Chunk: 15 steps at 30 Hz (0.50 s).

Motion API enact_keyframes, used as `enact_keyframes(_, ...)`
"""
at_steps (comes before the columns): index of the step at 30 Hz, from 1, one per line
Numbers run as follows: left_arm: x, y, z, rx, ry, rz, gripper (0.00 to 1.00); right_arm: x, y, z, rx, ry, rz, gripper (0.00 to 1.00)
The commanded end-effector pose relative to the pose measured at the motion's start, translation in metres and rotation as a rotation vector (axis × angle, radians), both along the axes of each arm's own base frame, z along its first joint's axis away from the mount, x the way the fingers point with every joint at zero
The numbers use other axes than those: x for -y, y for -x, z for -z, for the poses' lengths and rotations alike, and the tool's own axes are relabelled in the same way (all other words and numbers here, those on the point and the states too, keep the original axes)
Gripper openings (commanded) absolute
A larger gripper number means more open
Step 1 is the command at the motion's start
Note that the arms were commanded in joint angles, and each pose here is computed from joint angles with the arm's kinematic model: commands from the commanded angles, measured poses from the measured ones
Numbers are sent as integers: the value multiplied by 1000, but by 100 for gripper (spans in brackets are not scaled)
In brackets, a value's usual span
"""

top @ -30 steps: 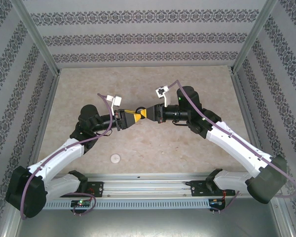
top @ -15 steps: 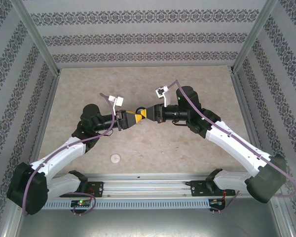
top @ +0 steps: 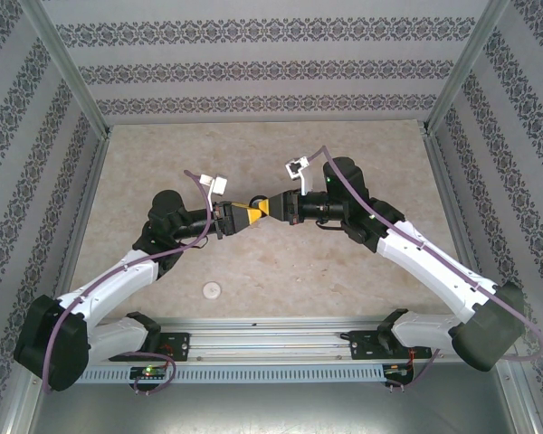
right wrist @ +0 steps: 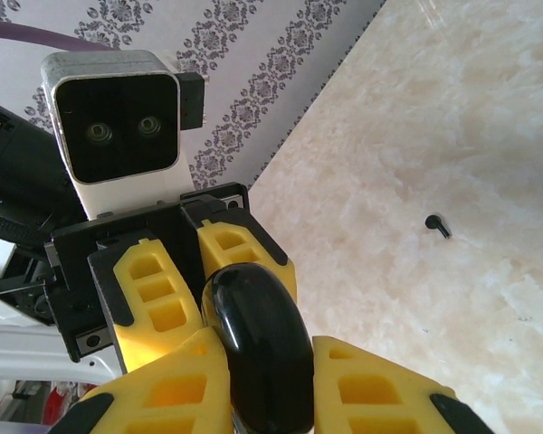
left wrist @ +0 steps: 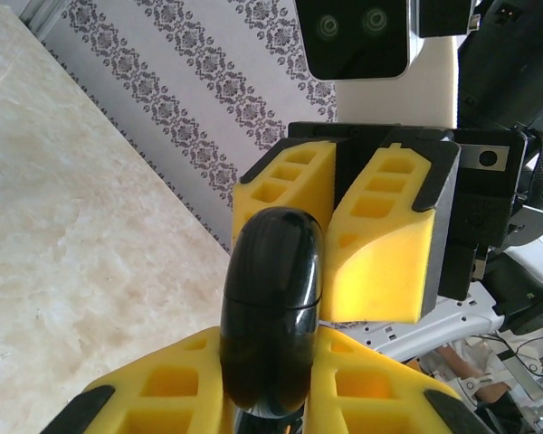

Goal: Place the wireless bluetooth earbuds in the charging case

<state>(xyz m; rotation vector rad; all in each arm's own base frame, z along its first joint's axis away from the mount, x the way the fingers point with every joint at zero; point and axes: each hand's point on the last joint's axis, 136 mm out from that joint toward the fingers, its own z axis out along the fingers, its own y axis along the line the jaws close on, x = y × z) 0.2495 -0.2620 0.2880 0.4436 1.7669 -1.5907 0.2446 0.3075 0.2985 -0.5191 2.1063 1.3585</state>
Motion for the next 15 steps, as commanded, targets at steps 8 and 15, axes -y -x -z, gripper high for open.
enact_keyframes(8,-12,28,-9,275,-30,-22,0,-7,2,-6,-18,-35,-48,29)
enact_keyframes(15,-18,38,-2,299,-57,-31,0,-10,-7,2,-82,-29,-36,35)
